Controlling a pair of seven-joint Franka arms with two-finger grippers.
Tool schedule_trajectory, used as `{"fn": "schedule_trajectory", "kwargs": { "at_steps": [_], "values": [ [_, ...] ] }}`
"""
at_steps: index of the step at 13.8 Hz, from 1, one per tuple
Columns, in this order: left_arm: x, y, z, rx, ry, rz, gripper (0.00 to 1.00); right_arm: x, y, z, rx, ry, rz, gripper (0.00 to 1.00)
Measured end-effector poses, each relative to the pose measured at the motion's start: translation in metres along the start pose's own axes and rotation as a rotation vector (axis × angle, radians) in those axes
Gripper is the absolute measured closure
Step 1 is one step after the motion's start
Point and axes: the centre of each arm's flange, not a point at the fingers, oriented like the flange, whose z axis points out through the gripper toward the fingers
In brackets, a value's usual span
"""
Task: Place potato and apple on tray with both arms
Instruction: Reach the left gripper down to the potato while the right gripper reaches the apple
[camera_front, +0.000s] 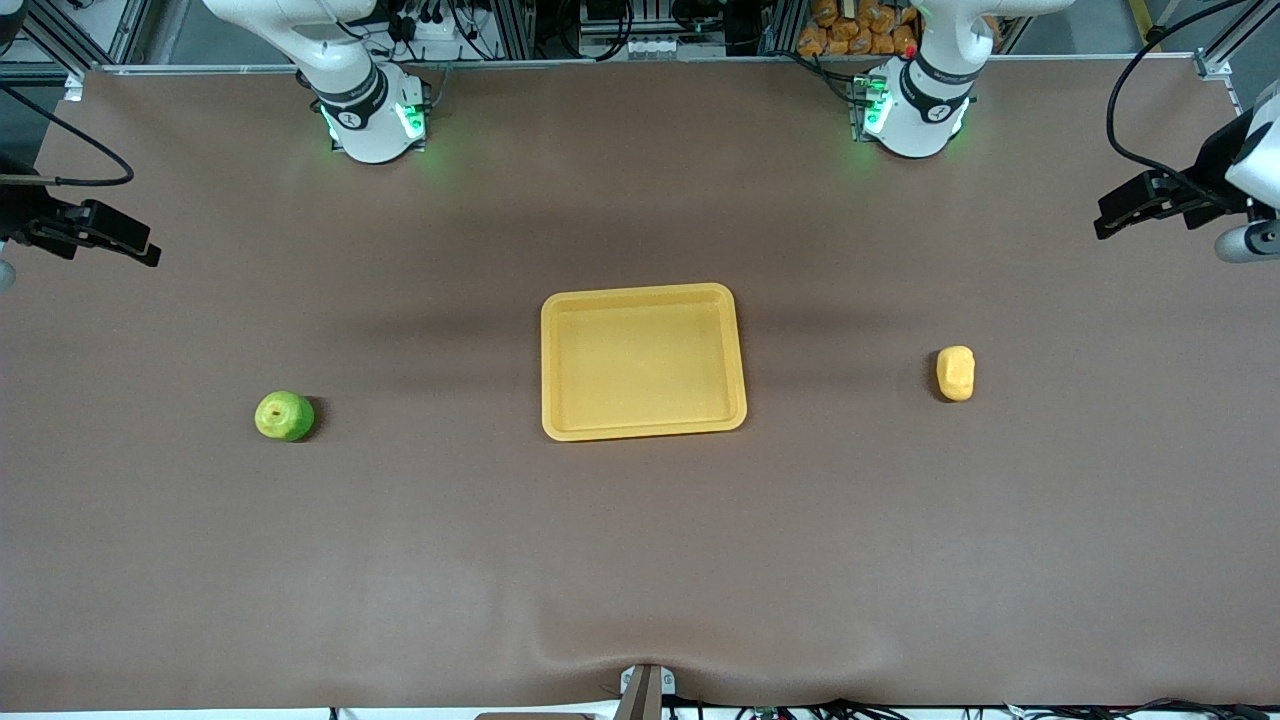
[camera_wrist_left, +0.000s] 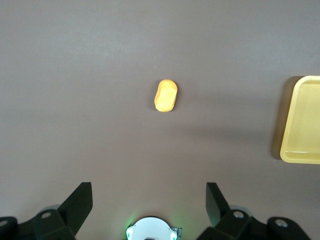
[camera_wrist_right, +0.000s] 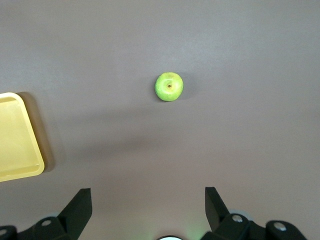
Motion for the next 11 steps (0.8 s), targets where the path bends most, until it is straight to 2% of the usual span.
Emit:
{"fn": "schedule_trajectory", "kwargs": {
  "at_steps": [6,11],
  "values": [
    [0.016,0.004,0.038,0.006,-0.045,0.005,0.00,0.020,-0.001,0.026,-0.005,-0.032,0.002,0.00],
    [0.025,0.010,0.105,0.006,-0.051,0.014,0.00,0.041,0.000,0.060,-0.012,-0.073,0.006,0.00]
  ]
}}
